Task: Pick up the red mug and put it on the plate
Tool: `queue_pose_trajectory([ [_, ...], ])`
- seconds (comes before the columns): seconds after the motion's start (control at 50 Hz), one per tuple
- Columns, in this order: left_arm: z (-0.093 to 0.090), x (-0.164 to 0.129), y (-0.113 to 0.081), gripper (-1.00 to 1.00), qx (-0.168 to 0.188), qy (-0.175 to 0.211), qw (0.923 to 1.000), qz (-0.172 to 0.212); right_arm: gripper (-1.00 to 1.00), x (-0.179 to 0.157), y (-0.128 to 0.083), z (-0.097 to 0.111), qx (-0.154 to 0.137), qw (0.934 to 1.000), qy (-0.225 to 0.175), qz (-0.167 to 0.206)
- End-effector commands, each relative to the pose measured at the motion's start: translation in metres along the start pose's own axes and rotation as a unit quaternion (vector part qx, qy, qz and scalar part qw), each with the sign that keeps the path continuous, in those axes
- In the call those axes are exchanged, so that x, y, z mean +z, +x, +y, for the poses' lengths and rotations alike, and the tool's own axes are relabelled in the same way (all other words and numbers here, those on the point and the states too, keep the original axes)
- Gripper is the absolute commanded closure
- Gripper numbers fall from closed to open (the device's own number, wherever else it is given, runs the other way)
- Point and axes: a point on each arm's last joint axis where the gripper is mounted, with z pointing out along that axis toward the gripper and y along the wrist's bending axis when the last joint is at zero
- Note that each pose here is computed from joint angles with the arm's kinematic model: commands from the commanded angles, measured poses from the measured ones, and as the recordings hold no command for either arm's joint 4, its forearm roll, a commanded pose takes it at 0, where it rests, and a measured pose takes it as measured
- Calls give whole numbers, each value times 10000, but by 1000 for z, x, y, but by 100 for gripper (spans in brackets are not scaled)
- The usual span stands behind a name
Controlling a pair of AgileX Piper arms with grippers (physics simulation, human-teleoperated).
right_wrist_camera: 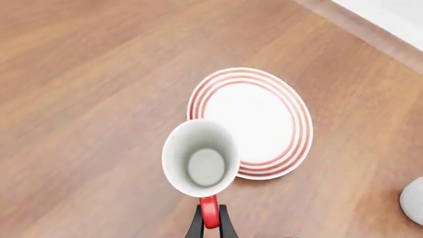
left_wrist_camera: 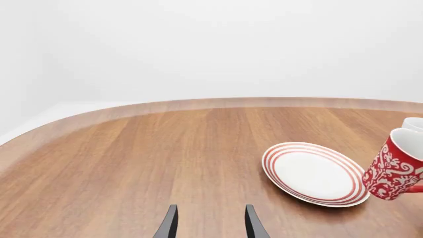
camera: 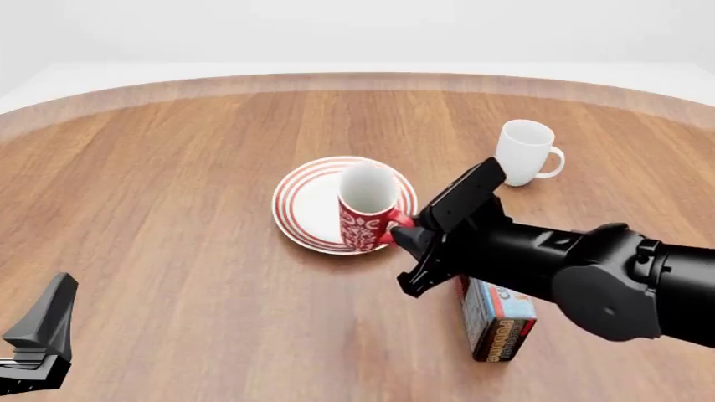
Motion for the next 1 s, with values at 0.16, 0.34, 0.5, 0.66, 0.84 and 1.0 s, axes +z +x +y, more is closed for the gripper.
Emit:
queue_pose_trajectory([
  [0.16,0,0,0,-100,0,0,10000,0,100,21,-14,-14,-23,9996,213,-166],
  [0.34,0,0,0,-100,0,0,10000,0,100,32,-17,-26,-52,9991,374,-216],
  [0.5,0,0,0,-100,0,0,10000,0,100,41,-20,-30,-69,9987,434,-256],
  [0.66,0,0,0,-100,0,0,10000,0,100,49,-21,-32,-59,9987,443,-264],
  [0.84,0,0,0,-100,0,0,10000,0,100,65,-20,-42,-76,9979,568,-295],
  [1.0,0,0,0,-100,0,0,10000,0,100,74,-19,-45,-82,9978,595,-287],
])
